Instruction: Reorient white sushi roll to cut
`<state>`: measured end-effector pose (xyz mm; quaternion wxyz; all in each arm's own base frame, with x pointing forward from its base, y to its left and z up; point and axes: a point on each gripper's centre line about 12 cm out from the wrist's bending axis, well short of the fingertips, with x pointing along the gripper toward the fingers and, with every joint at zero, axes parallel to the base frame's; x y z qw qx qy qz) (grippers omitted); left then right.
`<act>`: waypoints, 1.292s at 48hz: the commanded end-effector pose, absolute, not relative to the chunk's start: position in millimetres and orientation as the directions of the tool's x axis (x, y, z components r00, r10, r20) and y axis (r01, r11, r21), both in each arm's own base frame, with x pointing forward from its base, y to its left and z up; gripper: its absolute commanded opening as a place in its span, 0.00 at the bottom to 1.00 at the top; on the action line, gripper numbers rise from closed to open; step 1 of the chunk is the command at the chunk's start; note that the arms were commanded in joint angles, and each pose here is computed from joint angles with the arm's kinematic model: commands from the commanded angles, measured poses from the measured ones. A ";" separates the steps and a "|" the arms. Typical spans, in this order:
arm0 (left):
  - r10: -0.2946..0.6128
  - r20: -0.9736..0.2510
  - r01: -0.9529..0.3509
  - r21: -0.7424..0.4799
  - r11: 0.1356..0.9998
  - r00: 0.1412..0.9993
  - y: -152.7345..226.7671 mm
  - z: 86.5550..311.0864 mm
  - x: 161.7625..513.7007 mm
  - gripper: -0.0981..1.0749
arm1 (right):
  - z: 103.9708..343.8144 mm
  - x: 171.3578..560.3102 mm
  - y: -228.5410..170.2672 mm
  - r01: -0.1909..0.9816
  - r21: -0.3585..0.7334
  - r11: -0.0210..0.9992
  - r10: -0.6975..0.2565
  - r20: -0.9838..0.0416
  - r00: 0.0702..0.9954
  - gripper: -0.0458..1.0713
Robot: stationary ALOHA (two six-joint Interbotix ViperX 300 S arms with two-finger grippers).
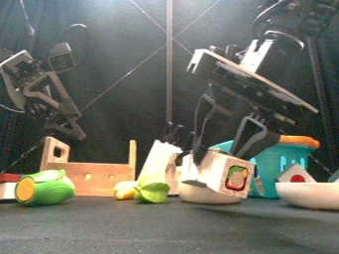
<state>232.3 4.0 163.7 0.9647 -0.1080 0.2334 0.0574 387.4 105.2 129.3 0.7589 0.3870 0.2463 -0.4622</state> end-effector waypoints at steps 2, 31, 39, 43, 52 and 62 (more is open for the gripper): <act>0.060 -0.451 -0.160 -0.186 0.970 0.891 3.8 167.5 235.2 0.95 | 137.2 396.3 110.1 0.893 0.391 0.224 -0.513 -0.732 0.449 0.66; 0.050 -0.466 -0.167 -0.214 0.962 0.884 -0.2 164.1 232.7 0.95 | 134.0 410.7 123.6 0.939 0.341 0.047 -0.560 -0.769 0.307 0.66; 0.051 -0.467 -0.169 -0.215 0.962 0.883 0.1 163.9 232.7 0.95 | 128.2 413.3 124.4 0.939 0.339 0.055 -0.564 -0.766 0.309 0.70; 0.051 -0.467 -0.169 -0.215 0.962 0.883 0.1 163.9 232.7 0.95 | 128.3 414.3 124.3 0.937 0.343 0.067 -0.564 -0.762 0.319 0.74; 0.051 -0.468 -0.170 -0.215 0.962 0.882 0.1 163.4 232.3 0.95 | 125.9 417.7 126.5 0.927 0.363 0.095 -0.536 -0.766 0.355 0.85; 0.050 -0.468 -0.168 -0.215 0.962 0.882 -0.2 163.4 232.3 0.95 | 121.2 416.0 126.1 0.930 0.358 0.083 -0.517 -0.782 0.347 0.95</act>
